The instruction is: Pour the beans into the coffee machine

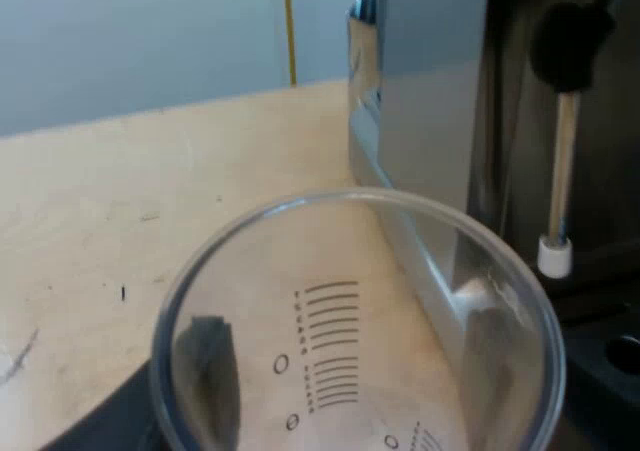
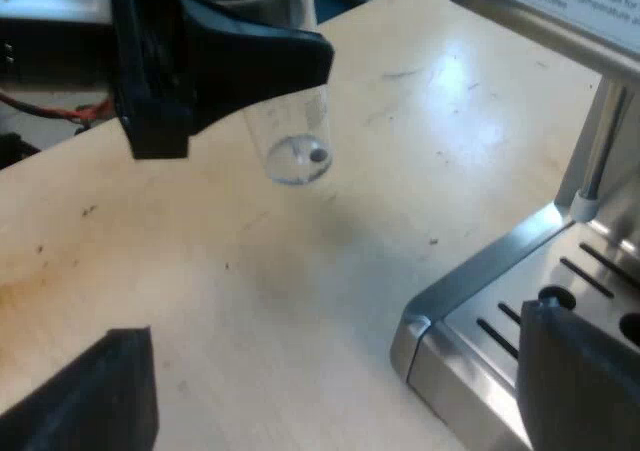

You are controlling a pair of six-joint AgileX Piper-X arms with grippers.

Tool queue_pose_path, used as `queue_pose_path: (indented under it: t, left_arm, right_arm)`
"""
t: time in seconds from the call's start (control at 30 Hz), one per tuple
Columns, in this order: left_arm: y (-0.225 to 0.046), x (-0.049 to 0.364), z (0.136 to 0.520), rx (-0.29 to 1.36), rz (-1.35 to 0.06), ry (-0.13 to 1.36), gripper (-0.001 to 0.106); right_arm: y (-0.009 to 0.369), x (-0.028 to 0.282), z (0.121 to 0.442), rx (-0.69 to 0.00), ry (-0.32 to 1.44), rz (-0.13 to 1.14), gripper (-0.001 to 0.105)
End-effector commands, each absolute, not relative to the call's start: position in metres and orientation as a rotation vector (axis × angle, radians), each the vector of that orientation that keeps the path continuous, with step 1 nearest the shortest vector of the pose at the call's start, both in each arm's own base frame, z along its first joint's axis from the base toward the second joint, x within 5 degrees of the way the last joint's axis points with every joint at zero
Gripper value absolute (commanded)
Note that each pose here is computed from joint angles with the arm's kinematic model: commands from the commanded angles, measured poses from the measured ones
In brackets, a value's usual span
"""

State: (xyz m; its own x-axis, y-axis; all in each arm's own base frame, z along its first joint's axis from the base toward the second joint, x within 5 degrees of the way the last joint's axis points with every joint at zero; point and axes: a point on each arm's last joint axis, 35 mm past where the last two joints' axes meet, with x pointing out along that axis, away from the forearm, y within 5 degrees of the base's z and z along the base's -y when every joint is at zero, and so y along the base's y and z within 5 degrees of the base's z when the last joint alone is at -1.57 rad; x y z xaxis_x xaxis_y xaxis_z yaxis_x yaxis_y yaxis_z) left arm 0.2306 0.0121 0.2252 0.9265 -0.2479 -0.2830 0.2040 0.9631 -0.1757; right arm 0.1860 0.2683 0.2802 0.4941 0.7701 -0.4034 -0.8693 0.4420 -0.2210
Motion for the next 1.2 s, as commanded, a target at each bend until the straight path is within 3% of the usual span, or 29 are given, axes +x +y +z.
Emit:
queue_pose_path:
  t: [0.03,0.37,1.2]
  left_arm:
    - [0.012,0.236,0.227,-0.148,-0.238,0.266,0.028]
    - [0.014,0.253,0.197,-0.166,-0.233,0.344,0.028]
    - [0.017,0.282,0.146,-0.150,-0.237,0.292,0.028]
  right_arm:
    - [0.271,0.188,0.281,-0.424,0.238,1.031,0.079]
    - [0.279,0.194,0.266,-0.437,0.256,1.014,0.079]
    - [0.279,0.195,0.263,-0.444,0.263,0.996,0.079]
